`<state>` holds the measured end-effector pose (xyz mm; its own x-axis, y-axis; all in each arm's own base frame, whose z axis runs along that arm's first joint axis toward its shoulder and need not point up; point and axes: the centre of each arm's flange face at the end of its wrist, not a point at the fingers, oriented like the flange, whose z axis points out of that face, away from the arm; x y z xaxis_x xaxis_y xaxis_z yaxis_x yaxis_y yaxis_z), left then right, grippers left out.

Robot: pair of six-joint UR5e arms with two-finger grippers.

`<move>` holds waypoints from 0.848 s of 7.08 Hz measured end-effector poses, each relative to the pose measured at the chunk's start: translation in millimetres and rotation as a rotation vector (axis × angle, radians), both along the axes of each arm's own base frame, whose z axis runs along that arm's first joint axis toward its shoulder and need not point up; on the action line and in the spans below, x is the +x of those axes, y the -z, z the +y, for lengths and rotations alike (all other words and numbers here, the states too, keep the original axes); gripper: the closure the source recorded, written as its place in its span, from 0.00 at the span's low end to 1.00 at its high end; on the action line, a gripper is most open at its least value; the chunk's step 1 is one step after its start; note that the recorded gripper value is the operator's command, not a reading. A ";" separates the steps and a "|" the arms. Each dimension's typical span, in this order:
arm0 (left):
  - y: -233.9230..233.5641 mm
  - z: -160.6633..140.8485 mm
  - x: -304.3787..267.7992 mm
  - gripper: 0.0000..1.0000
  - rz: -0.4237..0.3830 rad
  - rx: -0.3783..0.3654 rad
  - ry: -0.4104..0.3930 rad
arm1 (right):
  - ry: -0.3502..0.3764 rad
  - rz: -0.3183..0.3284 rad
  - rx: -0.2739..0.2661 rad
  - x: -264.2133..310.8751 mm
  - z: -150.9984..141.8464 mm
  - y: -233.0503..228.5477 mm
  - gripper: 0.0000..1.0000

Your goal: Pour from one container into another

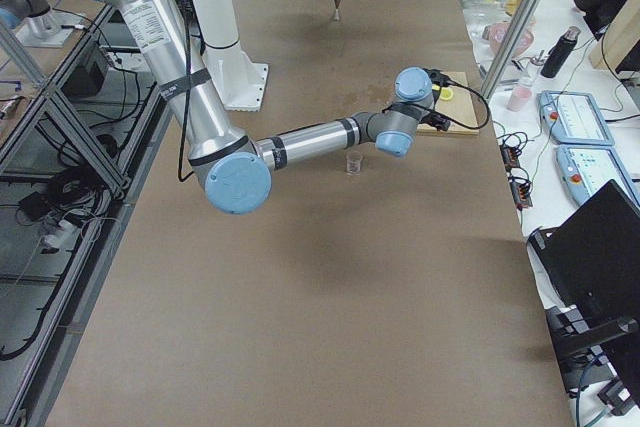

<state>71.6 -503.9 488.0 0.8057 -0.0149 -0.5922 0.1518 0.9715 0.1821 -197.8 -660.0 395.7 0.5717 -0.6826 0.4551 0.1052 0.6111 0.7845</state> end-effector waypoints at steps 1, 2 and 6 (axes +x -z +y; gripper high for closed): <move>-21.5 5.4 -43.5 0.01 0.079 -0.165 0.052 | -0.063 0.053 -0.121 19.2 -11.3 -14.0 0.00; -42.2 14.1 -81.9 0.01 0.132 -0.290 0.118 | -0.130 0.096 -0.276 41.0 -19.9 -31.6 0.00; -135.3 78.7 -159.6 0.01 0.232 -0.344 0.049 | -0.325 0.190 -0.787 129.1 -16.1 -87.3 0.00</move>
<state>-88.0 -425.1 623.2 0.6452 -0.2788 -0.7113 0.1982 0.9602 -0.1966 -68.7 -676.1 483.1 0.7977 0.0004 0.6030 -0.0827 0.9906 0.1088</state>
